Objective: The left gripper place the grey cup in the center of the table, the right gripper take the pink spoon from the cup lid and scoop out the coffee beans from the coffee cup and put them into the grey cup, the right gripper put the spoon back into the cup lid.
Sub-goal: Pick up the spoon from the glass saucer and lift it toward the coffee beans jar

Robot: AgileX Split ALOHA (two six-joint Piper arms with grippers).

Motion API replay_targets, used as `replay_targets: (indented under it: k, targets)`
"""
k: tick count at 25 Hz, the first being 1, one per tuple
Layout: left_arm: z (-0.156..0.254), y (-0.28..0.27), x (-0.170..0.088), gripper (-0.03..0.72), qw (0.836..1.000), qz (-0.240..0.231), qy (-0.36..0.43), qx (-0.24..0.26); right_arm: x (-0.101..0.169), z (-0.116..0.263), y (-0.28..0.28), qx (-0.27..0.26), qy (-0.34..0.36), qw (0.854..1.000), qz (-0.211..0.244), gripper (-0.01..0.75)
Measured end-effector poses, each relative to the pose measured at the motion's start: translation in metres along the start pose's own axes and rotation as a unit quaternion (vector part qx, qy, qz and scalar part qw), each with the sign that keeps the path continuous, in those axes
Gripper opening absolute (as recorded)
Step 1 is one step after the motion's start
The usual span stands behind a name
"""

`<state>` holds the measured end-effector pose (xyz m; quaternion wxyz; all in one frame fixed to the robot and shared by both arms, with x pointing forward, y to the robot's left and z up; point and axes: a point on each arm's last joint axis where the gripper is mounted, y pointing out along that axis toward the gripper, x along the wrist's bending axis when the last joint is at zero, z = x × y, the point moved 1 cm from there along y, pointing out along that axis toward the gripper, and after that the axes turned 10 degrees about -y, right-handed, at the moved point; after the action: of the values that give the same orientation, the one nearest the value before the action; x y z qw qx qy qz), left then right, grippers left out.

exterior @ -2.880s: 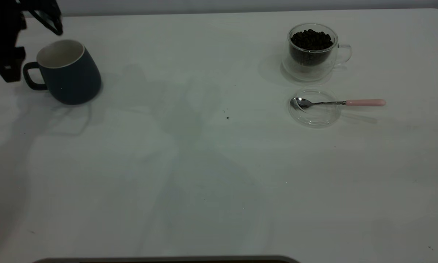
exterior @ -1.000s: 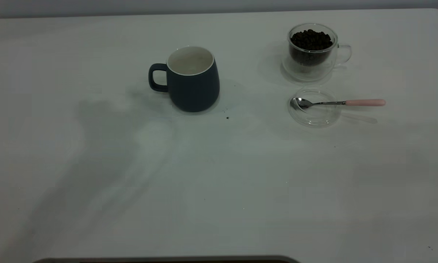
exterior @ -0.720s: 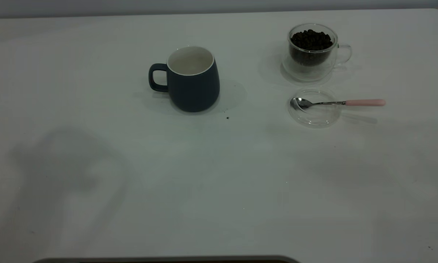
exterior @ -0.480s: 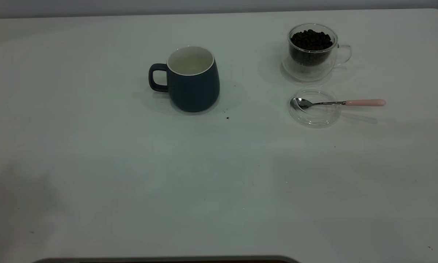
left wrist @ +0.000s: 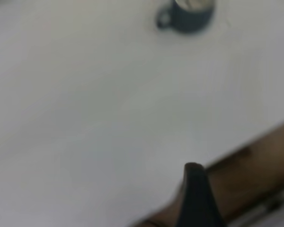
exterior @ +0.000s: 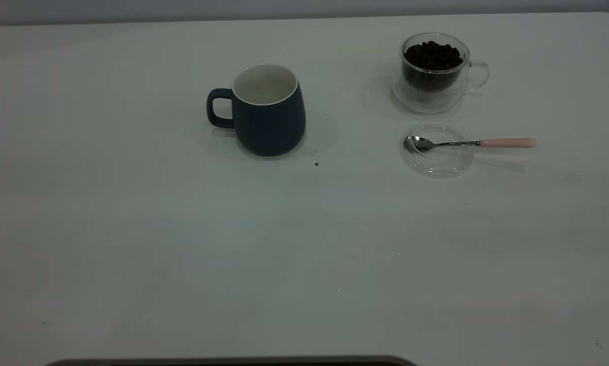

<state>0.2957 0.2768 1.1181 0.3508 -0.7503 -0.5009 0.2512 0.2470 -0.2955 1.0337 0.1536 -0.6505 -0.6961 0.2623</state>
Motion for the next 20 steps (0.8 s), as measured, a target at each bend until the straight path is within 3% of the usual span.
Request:
replay_targets:
  k: [4,8,20]
  targets:
    - [0.046,0.025,-0.002,0.567,0.999,0.023,-0.006,0.030,0.000,0.000,0.000,0.000,0.000,1.000,0.000,0.591]
    - [0.073,0.039,0.000,0.567,0.999,0.026,-0.007,0.030,0.000,0.000,0.000,0.000,0.000,1.000,0.000,0.591]
    - [0.088,0.049,0.001,0.567,0.999,0.029,-0.017,0.016,0.000,0.000,0.000,0.000,0.000,1.000,0.000,0.591]
